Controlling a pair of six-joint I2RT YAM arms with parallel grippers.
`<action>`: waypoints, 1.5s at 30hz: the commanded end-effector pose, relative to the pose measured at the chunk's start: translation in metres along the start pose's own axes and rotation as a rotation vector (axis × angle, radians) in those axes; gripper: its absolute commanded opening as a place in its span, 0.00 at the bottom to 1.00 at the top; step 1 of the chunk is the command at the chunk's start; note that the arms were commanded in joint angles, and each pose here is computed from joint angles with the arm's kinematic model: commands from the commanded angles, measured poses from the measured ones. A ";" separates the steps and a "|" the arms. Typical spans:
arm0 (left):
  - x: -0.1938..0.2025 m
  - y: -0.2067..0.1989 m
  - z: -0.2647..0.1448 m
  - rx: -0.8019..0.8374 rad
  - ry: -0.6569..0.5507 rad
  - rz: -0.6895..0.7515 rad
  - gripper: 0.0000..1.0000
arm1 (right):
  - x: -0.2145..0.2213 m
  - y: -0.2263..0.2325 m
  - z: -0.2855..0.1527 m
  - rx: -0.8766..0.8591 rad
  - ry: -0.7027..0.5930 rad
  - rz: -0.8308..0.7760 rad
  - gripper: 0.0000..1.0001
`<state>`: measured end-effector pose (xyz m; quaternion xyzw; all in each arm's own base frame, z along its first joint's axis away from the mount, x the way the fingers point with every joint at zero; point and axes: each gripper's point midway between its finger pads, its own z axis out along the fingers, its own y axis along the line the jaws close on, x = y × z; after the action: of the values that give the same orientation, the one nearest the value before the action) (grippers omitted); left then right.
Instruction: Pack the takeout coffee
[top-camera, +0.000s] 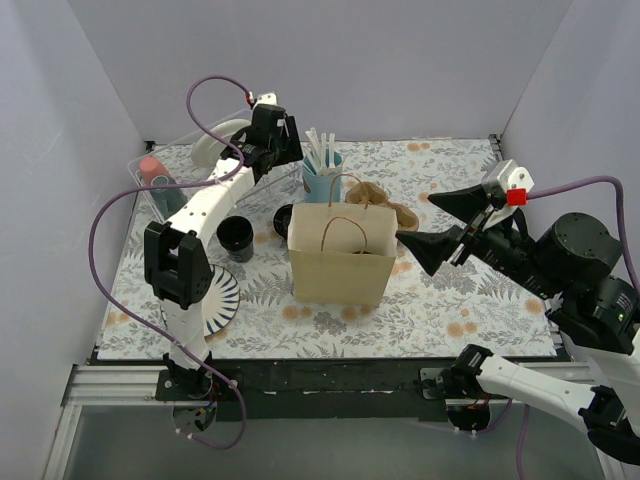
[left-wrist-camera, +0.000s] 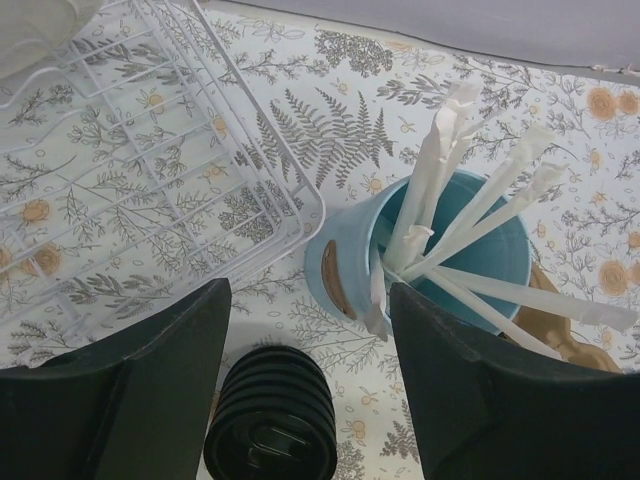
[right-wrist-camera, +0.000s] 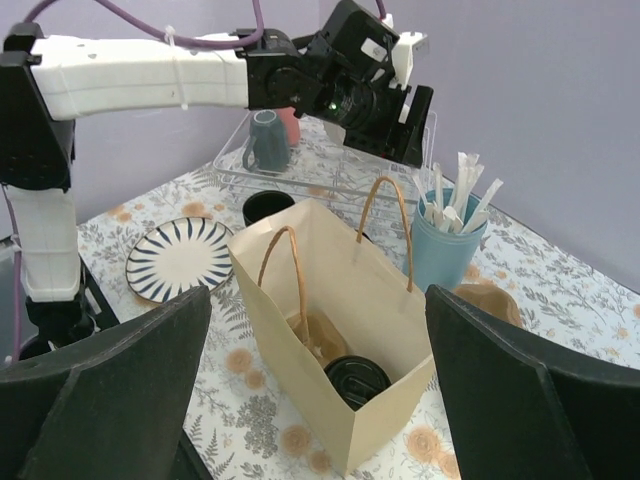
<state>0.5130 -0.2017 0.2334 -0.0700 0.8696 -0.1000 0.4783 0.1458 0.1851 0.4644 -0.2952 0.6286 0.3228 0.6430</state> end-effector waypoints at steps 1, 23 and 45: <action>-0.029 -0.007 -0.020 0.054 -0.092 -0.024 0.63 | -0.015 -0.004 -0.010 0.024 -0.039 -0.003 0.94; -0.013 -0.025 -0.004 0.169 -0.026 0.009 0.31 | -0.017 -0.011 -0.011 0.058 -0.035 -0.024 0.94; -0.111 -0.052 -0.128 0.333 -0.212 0.002 0.00 | -0.025 -0.041 -0.014 0.232 -0.071 -0.018 0.93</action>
<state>0.5073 -0.2315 0.3077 -0.0069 0.8333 -0.2012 0.5148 0.1643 0.1586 0.4599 -0.2462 0.6603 0.2580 0.6609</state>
